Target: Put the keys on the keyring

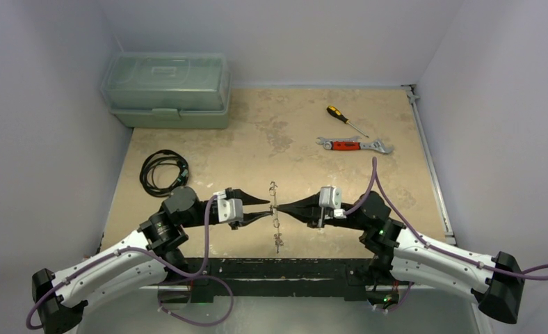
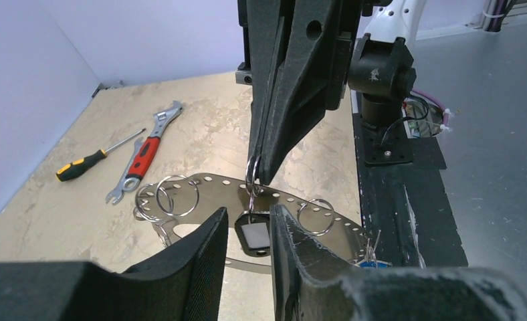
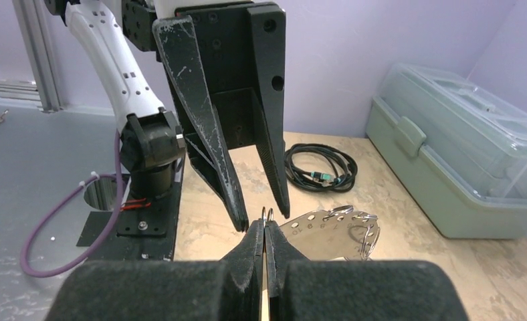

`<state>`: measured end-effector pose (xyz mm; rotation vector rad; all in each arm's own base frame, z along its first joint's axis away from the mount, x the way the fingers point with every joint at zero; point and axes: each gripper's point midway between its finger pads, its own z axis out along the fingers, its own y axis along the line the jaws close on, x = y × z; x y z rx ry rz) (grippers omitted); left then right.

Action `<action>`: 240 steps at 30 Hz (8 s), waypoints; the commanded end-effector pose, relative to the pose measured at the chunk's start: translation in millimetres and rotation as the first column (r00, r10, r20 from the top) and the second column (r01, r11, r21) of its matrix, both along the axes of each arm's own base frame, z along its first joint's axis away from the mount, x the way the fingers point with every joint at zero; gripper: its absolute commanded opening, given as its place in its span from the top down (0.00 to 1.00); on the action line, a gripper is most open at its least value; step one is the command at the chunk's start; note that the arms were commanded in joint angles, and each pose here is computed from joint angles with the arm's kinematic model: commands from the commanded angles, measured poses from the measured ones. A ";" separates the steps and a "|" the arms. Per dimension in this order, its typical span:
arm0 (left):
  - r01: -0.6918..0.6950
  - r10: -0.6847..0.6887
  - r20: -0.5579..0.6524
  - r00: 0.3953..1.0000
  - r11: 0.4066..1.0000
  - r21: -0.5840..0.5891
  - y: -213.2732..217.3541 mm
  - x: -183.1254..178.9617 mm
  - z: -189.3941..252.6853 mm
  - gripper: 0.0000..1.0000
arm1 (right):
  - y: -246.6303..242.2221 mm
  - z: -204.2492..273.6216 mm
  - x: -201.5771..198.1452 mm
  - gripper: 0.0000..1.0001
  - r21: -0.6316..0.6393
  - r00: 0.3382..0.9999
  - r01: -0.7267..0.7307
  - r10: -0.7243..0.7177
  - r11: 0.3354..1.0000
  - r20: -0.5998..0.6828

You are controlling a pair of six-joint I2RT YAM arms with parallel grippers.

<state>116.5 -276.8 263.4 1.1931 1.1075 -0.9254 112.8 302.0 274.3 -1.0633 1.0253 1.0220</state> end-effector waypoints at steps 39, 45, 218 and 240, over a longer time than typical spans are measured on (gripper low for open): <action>-0.052 0.054 0.038 0.998 0.997 -0.065 13.4 1.5 34.6 0.59 | 4.3 37.5 1.9 1.00 0.215 0.996 0.002 0.017 0.977 -0.089; 0.008 -0.003 0.055 0.998 0.995 -0.102 13.8 -10.3 40.8 0.68 | 5.4 39.0 -4.0 1.00 0.234 0.995 -0.033 0.054 0.972 -0.083; -0.003 -0.002 0.080 0.997 0.998 0.061 7.2 5.3 -8.1 0.84 | 12.4 9.3 5.2 1.00 0.036 0.988 -0.012 0.006 0.999 0.155; 0.041 -0.045 0.066 0.997 0.998 0.053 3.0 -1.0 -2.0 1.00 | 17.3 14.6 6.4 1.00 0.062 0.994 -0.020 0.013 0.998 0.107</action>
